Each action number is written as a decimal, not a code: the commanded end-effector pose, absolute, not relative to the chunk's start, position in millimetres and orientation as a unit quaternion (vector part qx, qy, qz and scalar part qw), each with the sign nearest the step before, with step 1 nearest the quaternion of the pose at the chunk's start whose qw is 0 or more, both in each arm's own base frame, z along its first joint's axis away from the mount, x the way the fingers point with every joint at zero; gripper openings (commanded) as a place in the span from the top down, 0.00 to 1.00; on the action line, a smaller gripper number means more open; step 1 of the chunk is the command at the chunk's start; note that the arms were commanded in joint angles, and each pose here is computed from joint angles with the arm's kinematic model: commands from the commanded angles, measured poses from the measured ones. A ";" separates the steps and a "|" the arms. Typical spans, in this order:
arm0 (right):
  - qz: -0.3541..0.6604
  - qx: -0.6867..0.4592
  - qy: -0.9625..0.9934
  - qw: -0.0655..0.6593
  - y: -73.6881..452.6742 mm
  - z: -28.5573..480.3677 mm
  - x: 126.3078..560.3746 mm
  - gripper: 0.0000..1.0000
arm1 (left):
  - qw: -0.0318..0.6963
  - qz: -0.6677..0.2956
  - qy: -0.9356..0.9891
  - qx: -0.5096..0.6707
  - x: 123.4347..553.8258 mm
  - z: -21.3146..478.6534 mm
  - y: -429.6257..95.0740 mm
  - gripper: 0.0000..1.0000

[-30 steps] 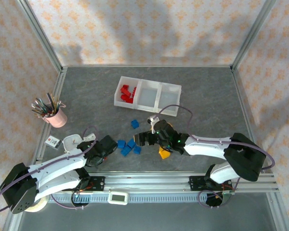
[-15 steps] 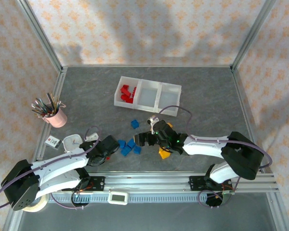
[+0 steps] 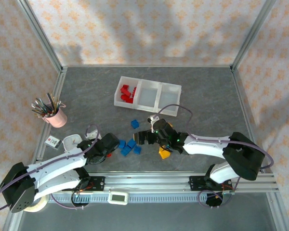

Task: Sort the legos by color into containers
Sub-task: Pick up the lego from the bottom-left of the table, then place the lego in the container.

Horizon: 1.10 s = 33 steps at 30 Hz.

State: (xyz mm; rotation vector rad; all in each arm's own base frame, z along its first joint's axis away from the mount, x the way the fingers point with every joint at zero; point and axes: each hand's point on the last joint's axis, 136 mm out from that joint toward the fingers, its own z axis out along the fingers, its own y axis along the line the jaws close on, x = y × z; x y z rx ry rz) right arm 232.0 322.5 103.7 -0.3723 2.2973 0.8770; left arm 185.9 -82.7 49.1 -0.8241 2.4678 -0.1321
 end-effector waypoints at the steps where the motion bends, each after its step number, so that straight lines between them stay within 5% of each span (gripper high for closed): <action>1: 0.338 -0.112 0.863 0.358 314.0 135.6 252.3 0.00 | 0.320 -0.064 0.900 -0.288 209.0 87.0 -90.4 0.67; 15: 0.296 -0.049 0.868 0.396 270.0 159.1 295.5 0.00 | 0.425 -0.073 0.874 -0.224 349.9 184.5 -125.3 0.67; 33: 0.250 -0.014 0.878 0.408 250.2 154.5 331.3 0.00 | 0.415 -0.034 0.890 -0.187 543.4 150.7 -139.3 0.64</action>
